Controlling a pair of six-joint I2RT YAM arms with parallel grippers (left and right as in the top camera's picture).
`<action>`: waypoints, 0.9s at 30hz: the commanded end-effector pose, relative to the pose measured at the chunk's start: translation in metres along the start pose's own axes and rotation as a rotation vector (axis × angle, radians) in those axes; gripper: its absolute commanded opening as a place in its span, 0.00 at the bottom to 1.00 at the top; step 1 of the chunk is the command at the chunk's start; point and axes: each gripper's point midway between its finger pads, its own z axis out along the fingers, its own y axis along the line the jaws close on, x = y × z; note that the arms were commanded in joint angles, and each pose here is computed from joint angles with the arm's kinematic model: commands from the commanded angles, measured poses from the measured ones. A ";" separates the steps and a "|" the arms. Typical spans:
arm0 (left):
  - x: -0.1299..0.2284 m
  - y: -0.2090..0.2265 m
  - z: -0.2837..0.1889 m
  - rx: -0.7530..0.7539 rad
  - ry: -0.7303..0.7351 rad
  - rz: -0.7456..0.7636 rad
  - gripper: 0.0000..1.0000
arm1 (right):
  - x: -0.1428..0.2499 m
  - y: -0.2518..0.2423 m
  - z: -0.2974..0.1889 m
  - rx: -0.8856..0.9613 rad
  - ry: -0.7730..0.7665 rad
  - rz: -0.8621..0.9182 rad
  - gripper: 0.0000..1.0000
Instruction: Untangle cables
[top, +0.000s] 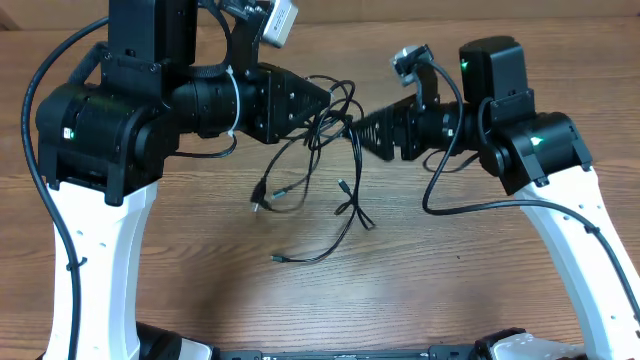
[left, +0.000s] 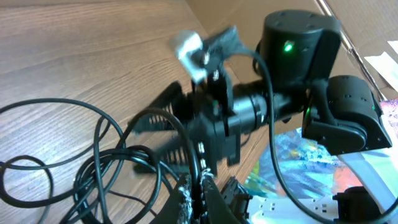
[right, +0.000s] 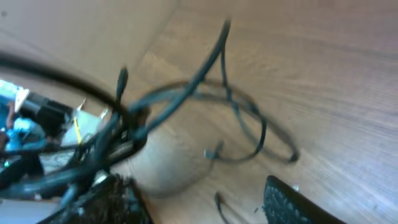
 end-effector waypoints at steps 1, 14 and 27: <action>0.001 -0.013 -0.008 0.020 -0.011 0.042 0.04 | -0.021 -0.011 -0.010 0.052 -0.083 0.092 0.62; 0.001 -0.010 -0.008 0.006 -0.010 0.041 0.04 | -0.043 -0.031 -0.018 0.150 -0.188 0.171 0.62; -0.006 0.005 -0.008 -0.086 -0.043 0.050 0.04 | -0.026 0.030 -0.015 -0.188 -0.064 0.150 0.59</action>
